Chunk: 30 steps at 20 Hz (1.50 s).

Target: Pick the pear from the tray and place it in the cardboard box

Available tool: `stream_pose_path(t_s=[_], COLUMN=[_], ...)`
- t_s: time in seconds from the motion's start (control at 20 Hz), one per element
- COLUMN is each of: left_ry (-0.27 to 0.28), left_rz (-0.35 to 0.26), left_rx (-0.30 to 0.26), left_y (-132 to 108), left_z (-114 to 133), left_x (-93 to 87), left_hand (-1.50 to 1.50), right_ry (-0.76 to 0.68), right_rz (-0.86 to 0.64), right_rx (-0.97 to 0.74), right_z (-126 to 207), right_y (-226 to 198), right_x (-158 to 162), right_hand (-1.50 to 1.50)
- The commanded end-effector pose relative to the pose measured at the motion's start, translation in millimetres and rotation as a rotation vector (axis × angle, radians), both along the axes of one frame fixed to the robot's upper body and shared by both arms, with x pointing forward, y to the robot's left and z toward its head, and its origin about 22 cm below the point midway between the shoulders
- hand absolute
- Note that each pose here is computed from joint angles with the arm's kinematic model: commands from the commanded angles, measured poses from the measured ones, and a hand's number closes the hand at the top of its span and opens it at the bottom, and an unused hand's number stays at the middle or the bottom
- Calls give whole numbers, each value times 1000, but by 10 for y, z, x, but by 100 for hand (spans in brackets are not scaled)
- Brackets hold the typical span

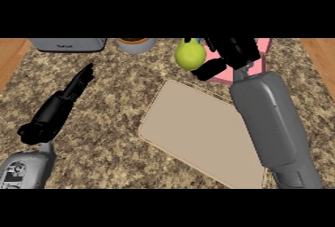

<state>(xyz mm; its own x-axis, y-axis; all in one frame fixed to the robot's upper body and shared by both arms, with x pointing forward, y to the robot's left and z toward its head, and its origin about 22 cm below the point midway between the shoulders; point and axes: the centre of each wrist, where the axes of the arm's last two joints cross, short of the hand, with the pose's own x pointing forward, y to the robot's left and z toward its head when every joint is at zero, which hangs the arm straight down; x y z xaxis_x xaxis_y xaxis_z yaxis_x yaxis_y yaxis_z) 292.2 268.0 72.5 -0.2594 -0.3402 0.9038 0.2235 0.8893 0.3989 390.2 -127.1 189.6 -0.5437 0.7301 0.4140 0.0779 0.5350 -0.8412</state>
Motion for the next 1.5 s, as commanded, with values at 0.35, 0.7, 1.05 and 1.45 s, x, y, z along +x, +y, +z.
stream_pose_path(t_s=[0.35,0.7,1.05,1.45], left_ry=[-9,-8,-32,-17], left_rz=[-14,-47,-58,-63], left_rx=[2,0,9,-12], left_y=[-124,-128,-214,-255], left_z=[23,112,2,-44], left_x=[62,147,111,92], left_hand=[0,0,0,0], right_ry=[77,344,522,459], right_rz=[-179,-171,-170,124], right_rx=[-186,-333,-502,-299], right_z=[129,-25,-162,-252], right_y=[-661,-1253,-1527,-1629], right_x=[659,792,805,787], right_hand=[150,150,150,-150])
